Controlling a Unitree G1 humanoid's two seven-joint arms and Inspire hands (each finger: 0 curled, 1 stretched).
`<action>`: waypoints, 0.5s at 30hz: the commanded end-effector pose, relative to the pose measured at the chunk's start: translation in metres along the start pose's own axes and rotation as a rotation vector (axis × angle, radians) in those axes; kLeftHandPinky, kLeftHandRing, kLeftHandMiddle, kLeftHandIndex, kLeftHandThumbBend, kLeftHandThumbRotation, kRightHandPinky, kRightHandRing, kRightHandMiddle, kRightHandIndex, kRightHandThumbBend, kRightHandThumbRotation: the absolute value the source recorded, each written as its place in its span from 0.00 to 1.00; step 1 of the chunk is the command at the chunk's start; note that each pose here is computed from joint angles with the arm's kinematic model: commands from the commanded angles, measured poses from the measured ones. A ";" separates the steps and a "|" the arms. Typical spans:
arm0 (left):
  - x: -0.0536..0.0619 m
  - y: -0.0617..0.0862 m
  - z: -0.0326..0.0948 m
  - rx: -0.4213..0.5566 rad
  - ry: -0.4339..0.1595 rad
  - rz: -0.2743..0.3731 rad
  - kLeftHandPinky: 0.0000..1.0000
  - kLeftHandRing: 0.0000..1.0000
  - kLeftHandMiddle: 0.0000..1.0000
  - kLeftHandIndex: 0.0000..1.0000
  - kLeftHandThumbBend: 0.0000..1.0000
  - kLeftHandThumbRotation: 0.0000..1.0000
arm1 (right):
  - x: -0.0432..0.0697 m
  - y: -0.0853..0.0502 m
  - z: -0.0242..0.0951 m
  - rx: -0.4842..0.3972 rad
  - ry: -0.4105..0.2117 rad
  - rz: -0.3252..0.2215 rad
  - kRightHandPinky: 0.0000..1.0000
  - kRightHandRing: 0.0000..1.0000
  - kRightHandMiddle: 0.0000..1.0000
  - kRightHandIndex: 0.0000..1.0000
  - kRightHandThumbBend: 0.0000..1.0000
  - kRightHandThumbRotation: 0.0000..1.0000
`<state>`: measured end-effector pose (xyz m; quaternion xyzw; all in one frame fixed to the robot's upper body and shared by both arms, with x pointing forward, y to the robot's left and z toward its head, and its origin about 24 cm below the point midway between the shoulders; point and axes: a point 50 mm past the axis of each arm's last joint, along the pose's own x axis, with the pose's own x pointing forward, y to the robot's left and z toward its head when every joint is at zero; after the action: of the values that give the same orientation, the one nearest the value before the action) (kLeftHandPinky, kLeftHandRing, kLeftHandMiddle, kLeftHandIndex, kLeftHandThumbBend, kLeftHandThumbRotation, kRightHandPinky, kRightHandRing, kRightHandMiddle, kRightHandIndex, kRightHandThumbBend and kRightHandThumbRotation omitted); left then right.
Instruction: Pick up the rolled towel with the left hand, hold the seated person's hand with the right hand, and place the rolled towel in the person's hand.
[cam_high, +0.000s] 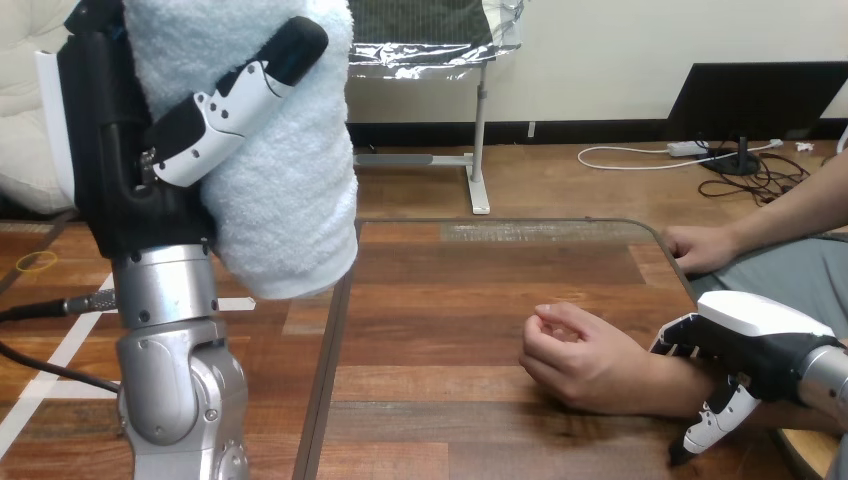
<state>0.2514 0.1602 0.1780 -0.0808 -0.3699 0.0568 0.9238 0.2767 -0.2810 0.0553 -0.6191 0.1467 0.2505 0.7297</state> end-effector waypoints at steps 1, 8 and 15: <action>0.008 -0.005 0.006 0.001 -0.047 -0.011 0.17 0.22 0.30 0.37 0.51 0.00 | -0.002 -0.002 0.001 -0.042 0.007 -0.011 0.44 0.57 0.64 0.64 0.98 0.12; 0.009 -0.005 0.006 -0.002 -0.044 -0.010 0.17 0.22 0.29 0.37 0.52 0.00 | 0.000 -0.001 0.002 -0.054 0.000 -0.016 0.43 0.55 0.61 0.61 0.96 0.09; 0.009 -0.005 0.006 -0.002 -0.044 -0.011 0.17 0.22 0.29 0.37 0.53 0.00 | 0.002 0.002 0.003 -0.042 -0.011 -0.031 0.40 0.51 0.57 0.57 0.95 0.06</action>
<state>0.2513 0.1607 0.1780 -0.0772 -0.3698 0.0620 0.9238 0.2770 -0.2769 0.0533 -0.6308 0.1324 0.2452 0.7242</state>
